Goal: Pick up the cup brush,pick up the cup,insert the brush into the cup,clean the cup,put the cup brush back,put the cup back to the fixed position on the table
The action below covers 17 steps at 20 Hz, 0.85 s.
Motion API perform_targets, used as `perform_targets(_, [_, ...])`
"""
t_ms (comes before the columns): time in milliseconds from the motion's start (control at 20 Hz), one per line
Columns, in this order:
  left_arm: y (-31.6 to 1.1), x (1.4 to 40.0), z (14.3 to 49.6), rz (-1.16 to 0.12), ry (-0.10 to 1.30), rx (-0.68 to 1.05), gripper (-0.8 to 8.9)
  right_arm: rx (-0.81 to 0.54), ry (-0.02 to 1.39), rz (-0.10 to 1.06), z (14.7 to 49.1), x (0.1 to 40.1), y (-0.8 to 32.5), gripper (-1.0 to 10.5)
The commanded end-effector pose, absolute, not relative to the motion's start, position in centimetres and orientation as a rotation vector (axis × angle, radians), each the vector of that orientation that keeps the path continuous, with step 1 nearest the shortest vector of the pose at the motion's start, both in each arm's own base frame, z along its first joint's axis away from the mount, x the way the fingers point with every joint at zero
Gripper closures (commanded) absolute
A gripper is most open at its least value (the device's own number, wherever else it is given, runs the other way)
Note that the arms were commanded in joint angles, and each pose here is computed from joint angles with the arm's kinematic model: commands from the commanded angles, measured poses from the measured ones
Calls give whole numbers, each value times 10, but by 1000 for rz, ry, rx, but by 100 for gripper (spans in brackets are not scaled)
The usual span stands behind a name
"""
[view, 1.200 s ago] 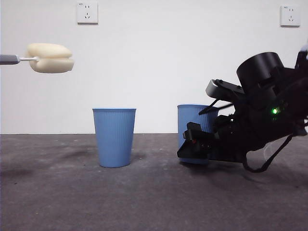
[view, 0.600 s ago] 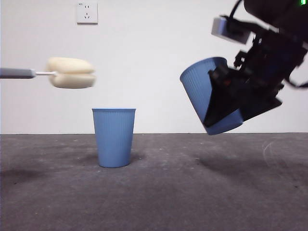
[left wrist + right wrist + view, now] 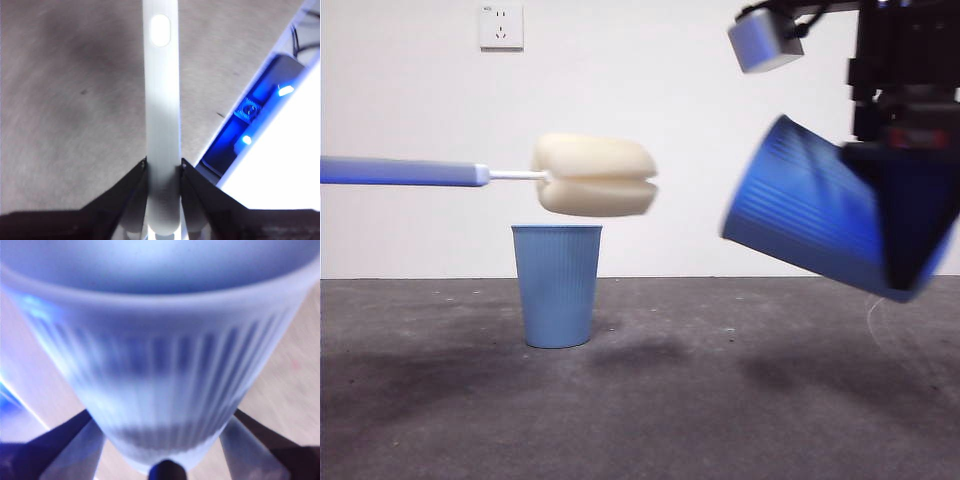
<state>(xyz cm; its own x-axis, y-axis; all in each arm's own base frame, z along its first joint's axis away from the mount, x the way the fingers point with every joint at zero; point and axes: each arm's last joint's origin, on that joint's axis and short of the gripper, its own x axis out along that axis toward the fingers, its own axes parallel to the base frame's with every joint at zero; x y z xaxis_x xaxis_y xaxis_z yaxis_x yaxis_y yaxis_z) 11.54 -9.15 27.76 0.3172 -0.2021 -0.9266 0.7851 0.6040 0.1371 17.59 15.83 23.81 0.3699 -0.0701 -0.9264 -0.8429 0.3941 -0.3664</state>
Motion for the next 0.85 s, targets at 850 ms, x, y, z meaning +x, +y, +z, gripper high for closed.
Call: perform_targets(850, [-136,106,258,-888,1045,909,822,-1639,1001,705,207,139,206,959])
